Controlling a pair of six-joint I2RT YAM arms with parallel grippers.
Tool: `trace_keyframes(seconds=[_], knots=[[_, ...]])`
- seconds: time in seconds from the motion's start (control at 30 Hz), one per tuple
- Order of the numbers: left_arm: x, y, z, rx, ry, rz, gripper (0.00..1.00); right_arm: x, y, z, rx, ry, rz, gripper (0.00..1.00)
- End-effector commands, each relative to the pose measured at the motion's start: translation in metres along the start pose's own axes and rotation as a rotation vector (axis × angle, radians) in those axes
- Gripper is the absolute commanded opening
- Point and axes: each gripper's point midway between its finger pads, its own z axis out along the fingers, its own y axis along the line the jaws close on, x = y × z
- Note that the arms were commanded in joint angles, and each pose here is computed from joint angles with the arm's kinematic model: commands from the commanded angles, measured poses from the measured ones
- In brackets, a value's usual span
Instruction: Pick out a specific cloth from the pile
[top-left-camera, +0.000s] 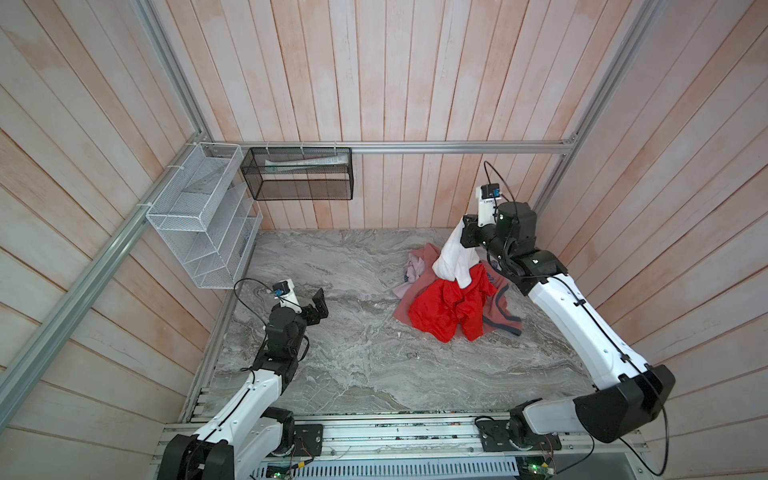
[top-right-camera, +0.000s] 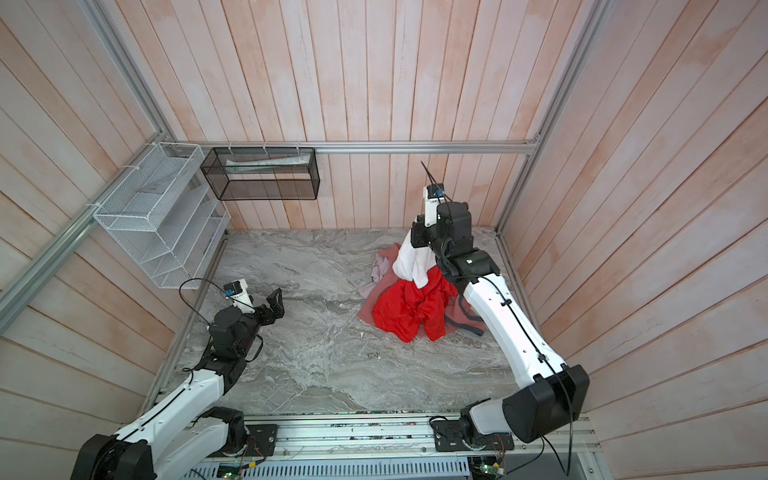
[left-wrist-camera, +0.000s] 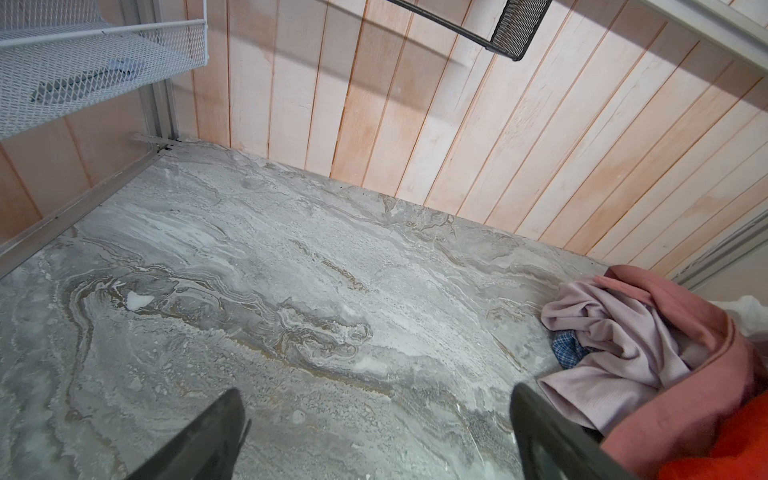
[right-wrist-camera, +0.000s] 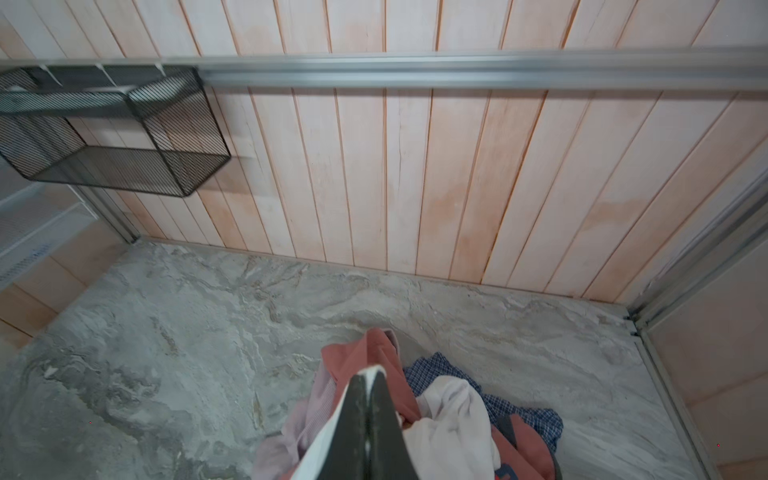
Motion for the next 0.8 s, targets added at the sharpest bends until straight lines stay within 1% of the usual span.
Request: trace_keyframes(seconds=[0.0,0.17,0.23,0.33,0.37,0.43,0.5,0.57,0.6,0.63,0.77], knots=[[0.006,0.001,0.001,0.003,0.014,-0.003,1.00,0.018,-0.026,0.021,0.060,0.003,-0.020,0.00],[0.006,0.000,0.001,0.004,0.015,-0.003,1.00,0.056,-0.065,0.055,0.137,0.074,-0.032,0.00],[0.005,0.000,0.002,0.004,0.016,-0.002,1.00,0.069,-0.075,0.068,0.125,0.102,-0.025,0.00],[0.006,0.000,0.003,0.002,0.021,-0.003,1.00,0.080,-0.078,0.084,0.114,0.126,-0.074,0.00],[0.006,0.000,0.003,0.002,0.021,-0.001,1.00,0.083,-0.080,0.088,0.113,0.138,-0.071,0.00],[0.006,0.001,0.004,0.000,0.024,-0.001,1.00,0.092,-0.084,0.097,0.080,0.172,-0.013,0.01],[0.007,0.001,0.004,-0.001,0.026,-0.001,1.00,0.103,-0.080,0.102,0.007,0.215,0.047,0.18],[0.006,0.001,0.004,-0.002,0.024,-0.001,1.00,0.115,-0.070,0.105,-0.052,0.261,0.058,0.34],[0.006,0.001,0.004,-0.002,0.022,-0.002,1.00,0.120,-0.066,0.105,-0.071,0.278,0.061,0.44],[0.006,0.001,0.004,-0.003,0.021,-0.002,1.00,0.126,-0.065,0.106,-0.074,0.296,0.062,0.52],[0.006,0.000,0.005,0.001,0.023,0.001,1.00,0.148,-0.074,0.109,-0.041,0.374,0.048,0.52]])
